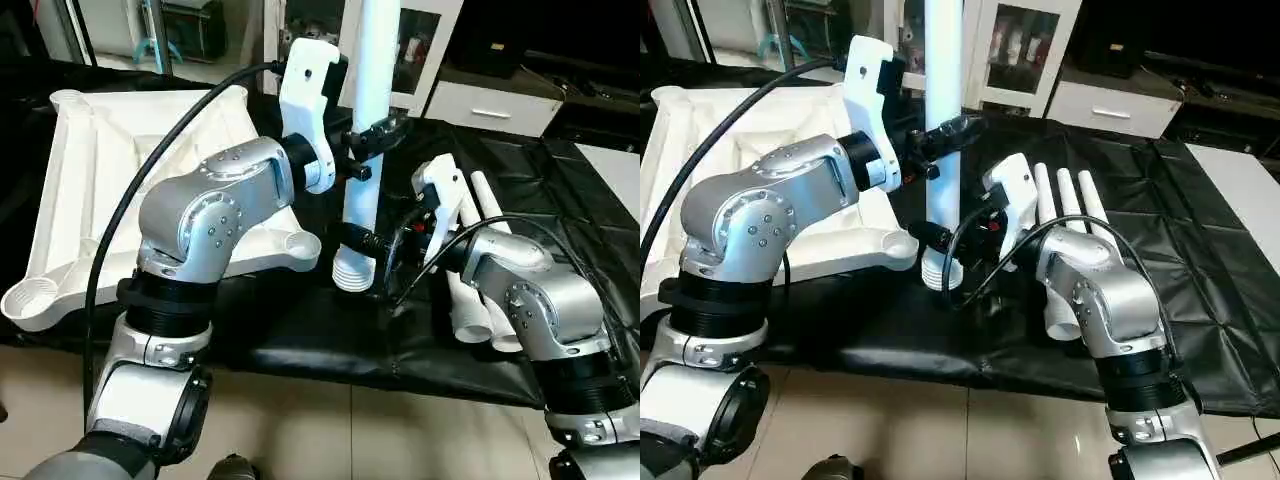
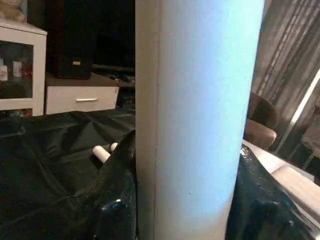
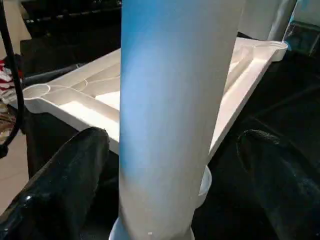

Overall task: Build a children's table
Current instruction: Pick table leg

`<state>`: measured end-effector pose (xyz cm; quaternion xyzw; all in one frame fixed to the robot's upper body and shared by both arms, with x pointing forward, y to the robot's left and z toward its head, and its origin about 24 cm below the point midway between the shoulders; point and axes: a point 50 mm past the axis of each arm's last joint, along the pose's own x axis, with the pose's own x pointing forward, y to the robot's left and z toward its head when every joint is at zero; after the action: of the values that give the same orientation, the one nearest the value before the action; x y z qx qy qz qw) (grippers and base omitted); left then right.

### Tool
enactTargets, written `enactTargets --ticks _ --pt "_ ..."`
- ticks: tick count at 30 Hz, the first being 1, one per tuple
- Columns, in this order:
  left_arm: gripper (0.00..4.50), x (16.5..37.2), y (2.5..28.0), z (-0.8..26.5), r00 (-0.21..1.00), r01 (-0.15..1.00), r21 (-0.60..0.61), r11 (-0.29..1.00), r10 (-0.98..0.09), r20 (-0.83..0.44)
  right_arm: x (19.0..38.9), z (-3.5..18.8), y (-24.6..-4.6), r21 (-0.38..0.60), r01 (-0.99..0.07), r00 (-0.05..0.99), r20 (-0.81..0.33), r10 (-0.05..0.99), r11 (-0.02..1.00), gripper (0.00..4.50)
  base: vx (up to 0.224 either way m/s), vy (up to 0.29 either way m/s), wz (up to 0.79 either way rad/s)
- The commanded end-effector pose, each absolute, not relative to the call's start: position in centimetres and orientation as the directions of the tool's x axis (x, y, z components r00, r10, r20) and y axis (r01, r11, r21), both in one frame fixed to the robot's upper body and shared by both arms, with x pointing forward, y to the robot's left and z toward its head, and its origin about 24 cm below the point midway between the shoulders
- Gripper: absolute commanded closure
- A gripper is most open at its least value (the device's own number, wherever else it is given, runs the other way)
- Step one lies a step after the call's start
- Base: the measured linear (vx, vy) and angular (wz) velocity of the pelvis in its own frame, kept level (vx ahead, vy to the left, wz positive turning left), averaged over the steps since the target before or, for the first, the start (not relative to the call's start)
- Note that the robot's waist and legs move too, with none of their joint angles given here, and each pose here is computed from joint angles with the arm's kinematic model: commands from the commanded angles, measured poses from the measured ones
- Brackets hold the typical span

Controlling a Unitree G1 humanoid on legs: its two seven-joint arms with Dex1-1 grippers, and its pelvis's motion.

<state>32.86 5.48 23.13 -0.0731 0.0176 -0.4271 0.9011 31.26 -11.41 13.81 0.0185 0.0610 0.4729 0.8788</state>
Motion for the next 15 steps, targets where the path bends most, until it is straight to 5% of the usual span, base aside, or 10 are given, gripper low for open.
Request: enactTargets --ticks 1,6,15 --pt "2.72 32.33 4.81 24.08 0.611 0.79 -0.101 0.604 -0.789 0.059 31.32 13.91 -11.54 0.073 -0.828 0.548 -0.107 0.83 0.556 0.0 0.0 0.0 0.0" --pt "2.72 32.24 4.78 24.05 0.603 0.796 -0.093 0.598 -0.795 0.056 31.36 13.84 -11.45 0.084 -0.828 0.546 -0.104 0.831 0.554 0.0 0.0 0.0 0.0" --pt "2.72 31.98 4.67 23.97 0.59 0.807 -0.078 0.585 -0.805 0.062 31.15 13.49 -11.31 0.171 -0.838 0.51 -0.093 0.855 0.518 0.91 0.0 0.0 0.0"
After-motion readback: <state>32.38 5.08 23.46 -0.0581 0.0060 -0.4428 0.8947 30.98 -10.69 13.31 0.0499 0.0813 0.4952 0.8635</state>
